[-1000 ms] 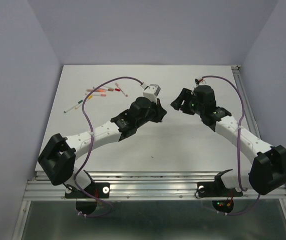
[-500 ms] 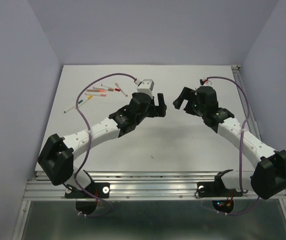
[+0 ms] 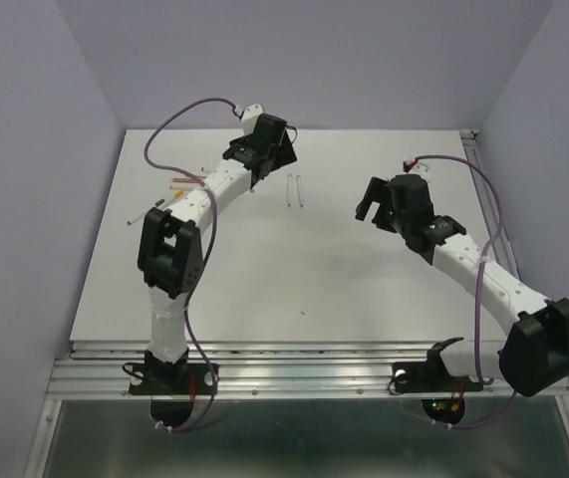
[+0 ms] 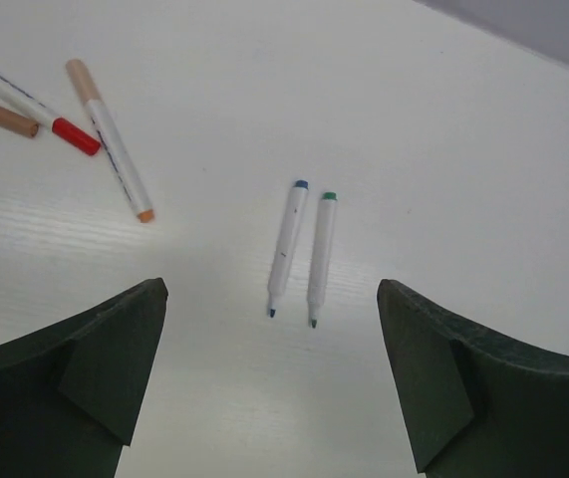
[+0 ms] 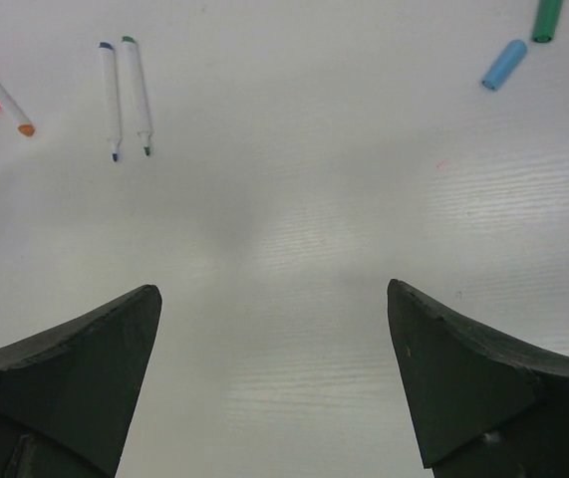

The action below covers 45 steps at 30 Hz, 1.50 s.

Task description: Open the pen caps

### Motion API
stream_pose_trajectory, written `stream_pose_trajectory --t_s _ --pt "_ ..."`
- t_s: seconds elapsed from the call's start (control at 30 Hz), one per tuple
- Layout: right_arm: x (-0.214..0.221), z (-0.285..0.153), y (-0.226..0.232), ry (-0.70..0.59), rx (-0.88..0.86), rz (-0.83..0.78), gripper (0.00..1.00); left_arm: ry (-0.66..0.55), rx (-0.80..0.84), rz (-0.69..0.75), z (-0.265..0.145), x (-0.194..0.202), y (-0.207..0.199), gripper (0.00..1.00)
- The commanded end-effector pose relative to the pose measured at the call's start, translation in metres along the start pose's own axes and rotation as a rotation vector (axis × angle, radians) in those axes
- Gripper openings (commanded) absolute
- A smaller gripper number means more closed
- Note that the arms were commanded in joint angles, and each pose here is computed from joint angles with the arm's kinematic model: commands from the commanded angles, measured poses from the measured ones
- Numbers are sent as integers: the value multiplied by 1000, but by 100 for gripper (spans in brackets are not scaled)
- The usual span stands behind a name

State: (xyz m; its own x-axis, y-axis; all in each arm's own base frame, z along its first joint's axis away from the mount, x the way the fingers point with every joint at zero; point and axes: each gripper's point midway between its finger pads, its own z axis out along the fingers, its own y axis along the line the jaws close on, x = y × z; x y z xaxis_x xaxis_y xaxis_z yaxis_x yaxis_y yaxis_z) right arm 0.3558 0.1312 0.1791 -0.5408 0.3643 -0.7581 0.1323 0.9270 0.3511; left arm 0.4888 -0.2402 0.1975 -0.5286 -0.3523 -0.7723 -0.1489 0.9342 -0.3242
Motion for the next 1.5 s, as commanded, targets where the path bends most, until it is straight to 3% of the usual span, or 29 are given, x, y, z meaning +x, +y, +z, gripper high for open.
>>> stream_pose_trajectory --t_s 0.0,0.17,0.4,0.73,0.9,1.07,1.43,1.47 --pt "-21 -2 -3 -66 53 -26 100 88 -193 -14 26 11 32 99" --pt "-15 4 -14 -50 104 -53 100 133 -303 -82 70 13 56 99" --pt "-8 12 -18 -28 125 -77 100 158 -362 -123 97 28 77 93" --pt "-4 16 -23 -14 154 -90 100 172 -459 -138 130 41 113 77" --pt "-2 18 -25 -8 160 -92 100 188 -456 -134 137 45 117 63" --pt "-3 19 -35 -15 220 -91 100 213 -474 -128 138 55 122 43" --pt "-5 15 -37 -35 222 -78 100 293 -565 -74 131 80 144 29" --pt "-5 15 -37 -34 222 -79 100 305 -564 -65 131 83 145 24"
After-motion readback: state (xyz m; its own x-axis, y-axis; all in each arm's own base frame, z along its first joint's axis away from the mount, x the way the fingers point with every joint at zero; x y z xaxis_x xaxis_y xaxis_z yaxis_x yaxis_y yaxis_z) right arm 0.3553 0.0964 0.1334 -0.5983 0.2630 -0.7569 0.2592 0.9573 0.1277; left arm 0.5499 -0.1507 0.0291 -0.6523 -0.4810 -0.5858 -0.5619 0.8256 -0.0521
